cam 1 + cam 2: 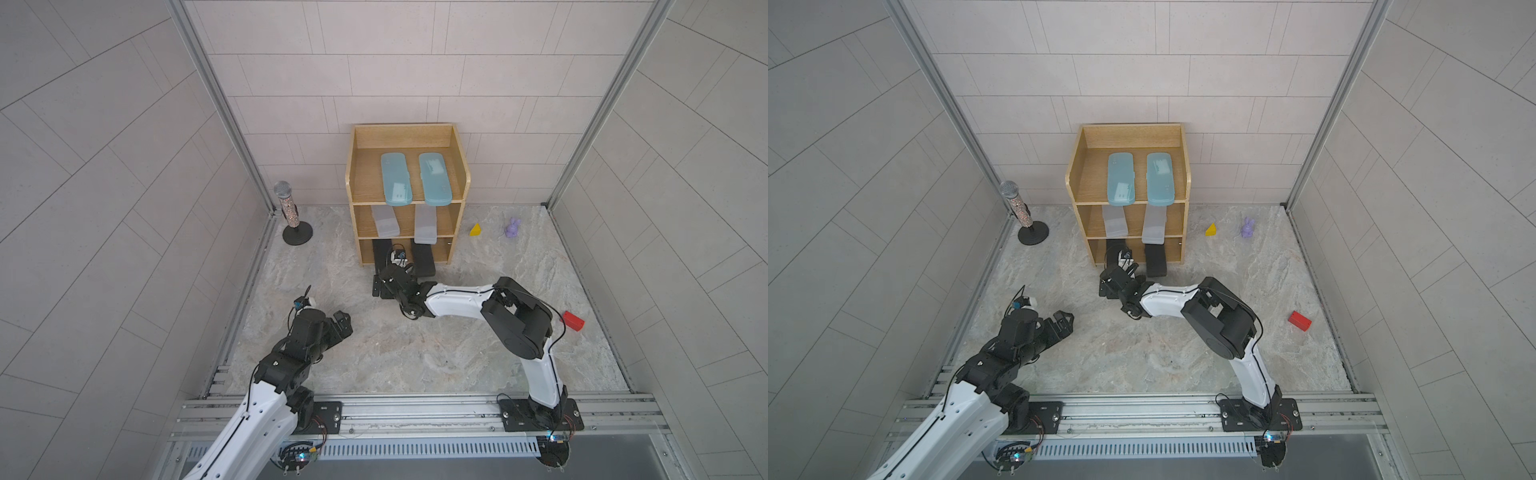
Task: Place the pencil cases on the shelf according to color
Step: Place the pencil case on the shelf.
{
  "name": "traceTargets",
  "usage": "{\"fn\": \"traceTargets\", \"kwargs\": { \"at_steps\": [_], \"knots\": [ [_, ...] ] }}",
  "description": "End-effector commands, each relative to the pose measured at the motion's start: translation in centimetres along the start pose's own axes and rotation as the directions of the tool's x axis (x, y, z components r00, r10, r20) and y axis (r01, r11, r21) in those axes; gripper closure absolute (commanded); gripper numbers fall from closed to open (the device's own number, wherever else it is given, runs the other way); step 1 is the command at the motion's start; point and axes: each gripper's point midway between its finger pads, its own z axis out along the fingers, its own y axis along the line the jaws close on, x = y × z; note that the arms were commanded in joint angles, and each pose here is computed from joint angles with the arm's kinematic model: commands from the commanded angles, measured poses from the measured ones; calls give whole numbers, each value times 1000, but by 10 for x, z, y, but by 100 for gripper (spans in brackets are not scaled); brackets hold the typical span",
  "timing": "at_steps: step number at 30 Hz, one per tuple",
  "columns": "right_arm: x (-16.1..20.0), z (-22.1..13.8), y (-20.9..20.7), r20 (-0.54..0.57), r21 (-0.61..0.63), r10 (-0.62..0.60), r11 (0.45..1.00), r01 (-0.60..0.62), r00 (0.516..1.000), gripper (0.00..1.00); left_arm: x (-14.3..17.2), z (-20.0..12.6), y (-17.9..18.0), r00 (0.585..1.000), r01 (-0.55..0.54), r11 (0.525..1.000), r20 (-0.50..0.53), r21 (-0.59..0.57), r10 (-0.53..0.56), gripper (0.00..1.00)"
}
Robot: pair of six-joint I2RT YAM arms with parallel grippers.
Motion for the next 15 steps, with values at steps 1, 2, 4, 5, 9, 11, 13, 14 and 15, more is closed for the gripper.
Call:
{"fn": "traceTargets", "kwargs": {
  "at_steps": [1,2,4,5,9,11,13,14,15],
  "knots": [
    [-5,-20,5,58,-32,-1,999,3,998,5,1,-3,3,1000,-12,1000,-1,-8,12,0],
    [-3,-21,5,55,-40,1,999,1,999,8,1,-3,4,1000,-11,1000,1,-8,11,0],
    [3,-21,3,41,-49,5,999,-3,999,17,2,-3,4,1000,-10,1000,1,-7,10,0],
    [5,-20,2,33,-50,5,999,-3,999,23,2,-2,4,1000,-10,1000,2,-5,10,0],
    [10,-11,9,4,-72,4,997,-4,1000,45,2,0,3,1000,-13,1000,-2,-6,13,0],
    [11,-4,11,-7,-79,10,997,-11,1000,50,2,1,3,1000,-15,1000,-7,-9,15,0],
    [10,5,11,-12,-81,23,996,-24,1000,51,2,2,3,1000,-18,1000,-10,-11,18,0],
    [8,9,11,-13,-82,34,996,-35,999,51,3,2,3,1000,-18,1000,-10,-11,18,0],
    [7,15,8,-18,-85,46,995,-47,999,52,3,3,3,1000,-18,1000,-11,-12,18,0]
  ]
}}
